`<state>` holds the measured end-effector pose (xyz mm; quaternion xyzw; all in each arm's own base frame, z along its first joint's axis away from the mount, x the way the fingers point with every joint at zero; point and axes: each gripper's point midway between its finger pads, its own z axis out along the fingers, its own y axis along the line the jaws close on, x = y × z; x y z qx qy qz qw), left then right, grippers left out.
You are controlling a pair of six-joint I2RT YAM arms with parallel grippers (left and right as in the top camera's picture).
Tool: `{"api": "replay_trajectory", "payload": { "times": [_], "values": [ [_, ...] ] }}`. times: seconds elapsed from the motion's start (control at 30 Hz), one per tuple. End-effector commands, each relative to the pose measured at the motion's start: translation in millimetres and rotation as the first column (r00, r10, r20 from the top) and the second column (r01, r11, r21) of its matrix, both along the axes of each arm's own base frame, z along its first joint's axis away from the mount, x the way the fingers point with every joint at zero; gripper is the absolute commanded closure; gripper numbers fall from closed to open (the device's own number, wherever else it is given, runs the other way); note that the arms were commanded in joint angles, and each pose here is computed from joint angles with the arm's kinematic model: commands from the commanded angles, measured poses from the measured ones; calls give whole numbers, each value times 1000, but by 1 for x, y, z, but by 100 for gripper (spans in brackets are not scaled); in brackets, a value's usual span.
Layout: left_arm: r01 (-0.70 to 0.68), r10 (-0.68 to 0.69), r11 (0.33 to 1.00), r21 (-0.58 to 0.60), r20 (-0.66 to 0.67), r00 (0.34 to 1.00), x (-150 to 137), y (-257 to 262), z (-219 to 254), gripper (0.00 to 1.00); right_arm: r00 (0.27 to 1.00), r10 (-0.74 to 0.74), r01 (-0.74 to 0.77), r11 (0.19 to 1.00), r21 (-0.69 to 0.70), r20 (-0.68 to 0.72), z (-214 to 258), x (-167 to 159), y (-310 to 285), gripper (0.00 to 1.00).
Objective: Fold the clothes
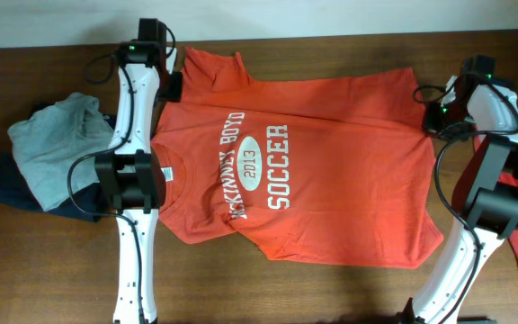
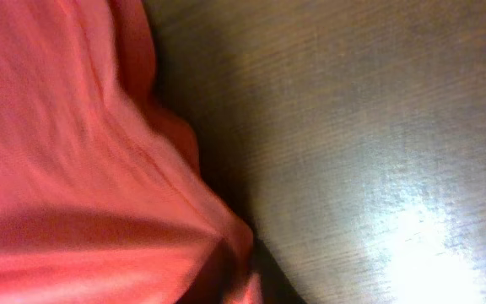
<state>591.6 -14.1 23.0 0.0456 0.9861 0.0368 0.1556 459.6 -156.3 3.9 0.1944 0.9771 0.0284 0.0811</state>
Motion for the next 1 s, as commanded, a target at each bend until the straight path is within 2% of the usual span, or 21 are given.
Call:
{"api": "replay_trajectory", "payload": {
  "times": [0.0, 0.17, 0.2, 0.33, 0.5, 0.57, 0.67, 0.7, 0.77, 0.8, 0.9, 0.97],
  "values": [
    [-27, 26, 1000, 14, 74, 997, 5, 10, 39, 36, 1000, 4, -4, 1000, 4, 15, 24, 7, -9, 60],
    [-5, 0, 1000, 28, 201, 980, -10, 11, 140, 35, 988, 18, -27, 998, 55, 154, 118, 21, 4, 56],
    [14, -25, 999, 50, 241, 970, -21, 11, 176, 35, 978, 26, -44, 996, 80, 206, 145, 23, 12, 54],
    [-51, -1, 986, 156, 316, 949, -62, 26, 256, 35, 955, 39, -64, 995, 79, 293, 207, 13, 23, 50],
    [-97, 42, 990, 102, 444, 895, -128, 26, 350, 34, 917, 50, -77, 996, 54, 396, 292, -31, 44, 49],
    [-89, 38, 993, 78, 505, 862, -154, 24, 384, 29, 906, 53, -78, 996, 42, 421, 317, -52, 53, 48],
    [-64, 29, 997, 42, 565, 825, -219, 22, 432, 29, 902, 30, -57, 997, 50, 431, 354, -106, 74, 45],
    [-59, 28, 998, 38, 557, 830, -246, 22, 437, 28, 908, 28, -56, 997, 56, 418, 360, -125, 81, 44],
    [-69, 51, 997, 15, 520, 853, -278, 23, 429, 28, 902, 39, -74, 995, 66, 429, 369, -146, 95, 43],
    [-29, 35, 999, -20, 468, 883, -295, 14, 414, 28, 896, 35, -80, 993, 84, 442, 374, -160, 108, 40],
    [45, -10, 993, -108, 308, 951, -321, -7, 364, 27, 903, 36, -87, 991, 98, 428, 371, -183, 130, 37],
    [41, -17, 989, -145, 160, 987, -333, -13, 320, 25, 923, 25, -76, 990, 117, 385, 358, -193, 138, 37]
  ]
}}
